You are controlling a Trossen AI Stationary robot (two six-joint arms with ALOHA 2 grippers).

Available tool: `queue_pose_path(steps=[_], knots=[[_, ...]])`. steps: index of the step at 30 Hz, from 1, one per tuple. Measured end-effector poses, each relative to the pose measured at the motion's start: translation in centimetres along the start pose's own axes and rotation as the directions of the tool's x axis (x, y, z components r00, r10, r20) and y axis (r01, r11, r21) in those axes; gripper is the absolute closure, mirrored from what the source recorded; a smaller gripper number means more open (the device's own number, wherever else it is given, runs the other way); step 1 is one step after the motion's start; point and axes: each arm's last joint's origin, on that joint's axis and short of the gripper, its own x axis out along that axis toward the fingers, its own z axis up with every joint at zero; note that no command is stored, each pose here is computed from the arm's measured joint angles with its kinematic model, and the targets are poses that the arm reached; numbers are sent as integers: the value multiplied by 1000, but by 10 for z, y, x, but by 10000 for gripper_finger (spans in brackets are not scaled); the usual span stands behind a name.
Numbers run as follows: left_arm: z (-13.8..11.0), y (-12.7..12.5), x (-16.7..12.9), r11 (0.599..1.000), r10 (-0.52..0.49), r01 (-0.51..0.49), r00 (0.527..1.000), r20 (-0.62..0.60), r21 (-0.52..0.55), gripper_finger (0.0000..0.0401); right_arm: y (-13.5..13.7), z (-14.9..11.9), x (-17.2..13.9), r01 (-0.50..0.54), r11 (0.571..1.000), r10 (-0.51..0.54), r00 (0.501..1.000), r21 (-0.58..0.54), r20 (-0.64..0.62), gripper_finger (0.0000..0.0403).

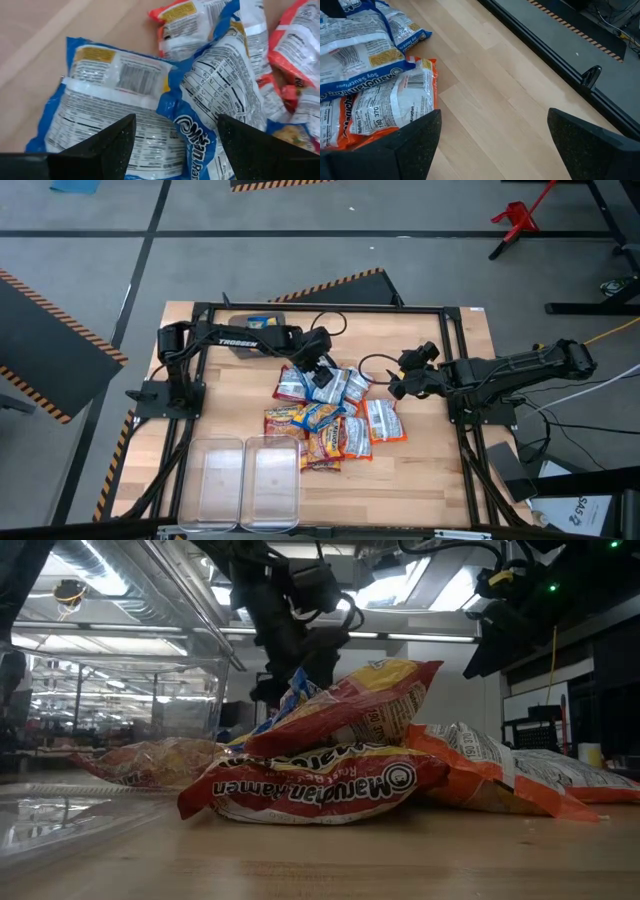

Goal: Sort Maruchan noodles
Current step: Put the blue noodle pack into the black bin

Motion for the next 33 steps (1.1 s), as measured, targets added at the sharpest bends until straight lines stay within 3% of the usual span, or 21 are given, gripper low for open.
queue_pose_path(steps=[7,21,26,33], knots=[[4,-5,0,994,-107,107,994,11,-9,127,0,0,0,0,1000,0,1000,0,0,52],[2,-19,13,978,-210,210,978,-1,11,130,0,0,0,0,1000,0,1000,-3,-1,52],[-1,-23,17,974,-227,227,974,-12,-2,155,0,0,0,0,1000,0,1000,-3,-1,52],[0,-26,17,970,-243,243,970,5,-20,220,0,0,0,1,1000,-1,1000,-2,0,52]])
